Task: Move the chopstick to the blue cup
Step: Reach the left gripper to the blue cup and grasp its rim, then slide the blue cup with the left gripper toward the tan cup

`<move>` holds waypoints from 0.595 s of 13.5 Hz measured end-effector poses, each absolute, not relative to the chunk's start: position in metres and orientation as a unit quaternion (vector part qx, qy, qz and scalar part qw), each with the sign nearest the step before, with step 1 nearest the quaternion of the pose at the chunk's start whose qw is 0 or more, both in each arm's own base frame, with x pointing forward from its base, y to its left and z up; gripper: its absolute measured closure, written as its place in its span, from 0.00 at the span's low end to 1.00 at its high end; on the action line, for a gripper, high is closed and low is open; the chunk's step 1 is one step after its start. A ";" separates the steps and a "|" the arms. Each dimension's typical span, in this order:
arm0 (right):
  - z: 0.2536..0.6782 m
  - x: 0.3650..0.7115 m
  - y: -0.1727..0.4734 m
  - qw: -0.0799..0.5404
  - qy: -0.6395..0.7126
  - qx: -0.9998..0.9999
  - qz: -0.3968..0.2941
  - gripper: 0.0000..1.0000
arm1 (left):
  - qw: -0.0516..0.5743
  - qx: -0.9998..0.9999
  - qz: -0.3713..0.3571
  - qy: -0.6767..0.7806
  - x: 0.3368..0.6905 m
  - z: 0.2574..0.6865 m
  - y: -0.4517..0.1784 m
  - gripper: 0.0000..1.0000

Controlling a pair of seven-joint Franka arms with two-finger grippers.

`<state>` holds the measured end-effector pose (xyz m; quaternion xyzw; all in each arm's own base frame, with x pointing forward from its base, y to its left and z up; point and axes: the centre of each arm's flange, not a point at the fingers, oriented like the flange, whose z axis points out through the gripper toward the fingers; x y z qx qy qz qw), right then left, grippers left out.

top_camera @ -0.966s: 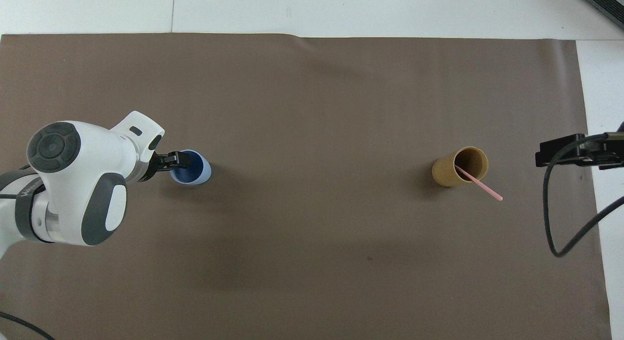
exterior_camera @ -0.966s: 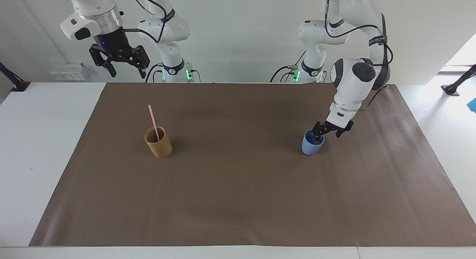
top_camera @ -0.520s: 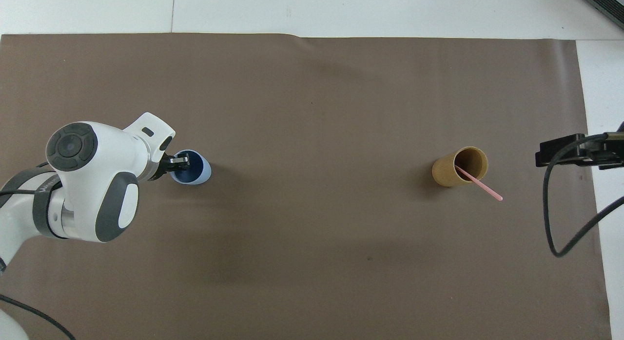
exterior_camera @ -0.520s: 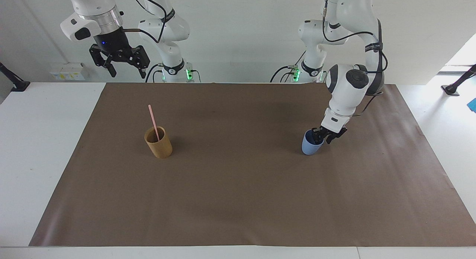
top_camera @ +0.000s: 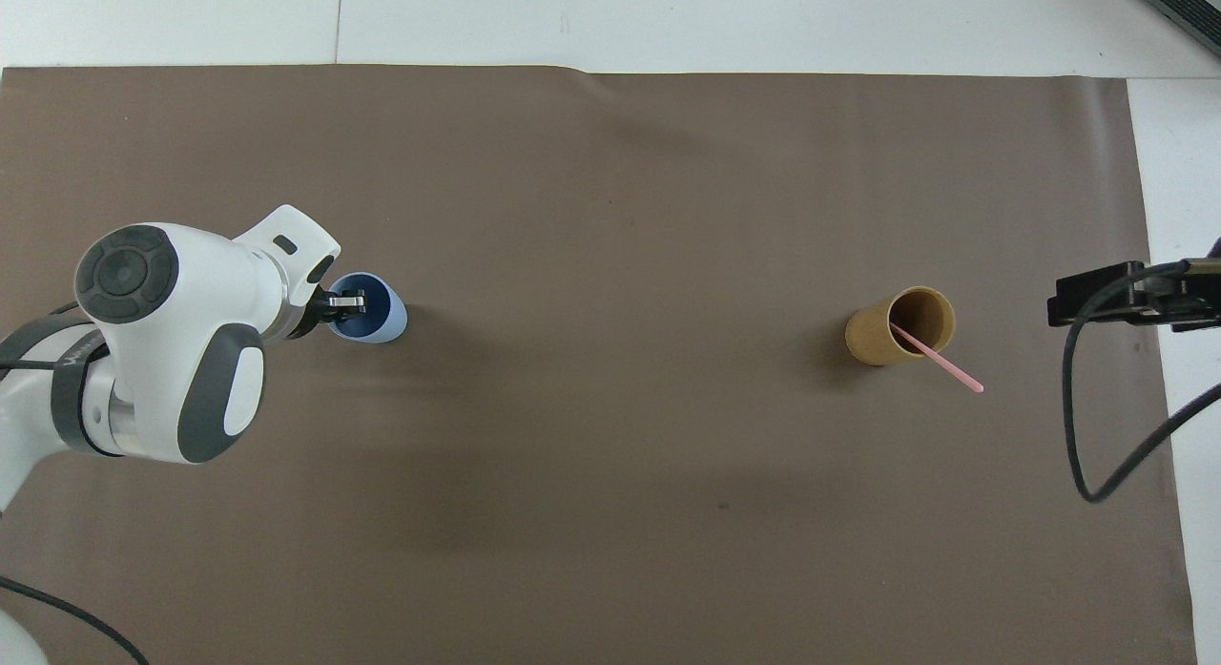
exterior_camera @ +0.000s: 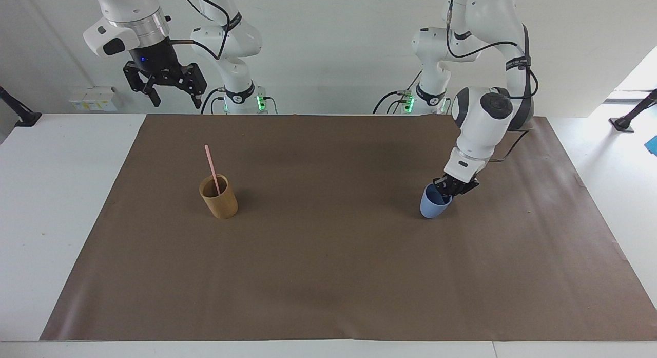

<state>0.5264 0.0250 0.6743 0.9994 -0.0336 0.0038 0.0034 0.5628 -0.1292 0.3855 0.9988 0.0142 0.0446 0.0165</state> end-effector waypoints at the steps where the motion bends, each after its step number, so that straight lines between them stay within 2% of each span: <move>1: 0.674 0.526 0.025 0.003 -0.034 0.999 0.004 0.00 | 0.015 0.999 0.037 0.009 0.567 0.402 -0.136 0.95; 4: 0.674 0.526 0.025 0.003 -0.034 0.999 0.004 0.00 | 0.023 0.999 0.043 -0.002 0.561 0.446 -0.208 0.95; 8: 0.674 0.526 0.025 0.003 -0.034 0.999 0.004 0.00 | 0.039 0.997 0.059 -0.045 0.527 0.431 -0.317 0.95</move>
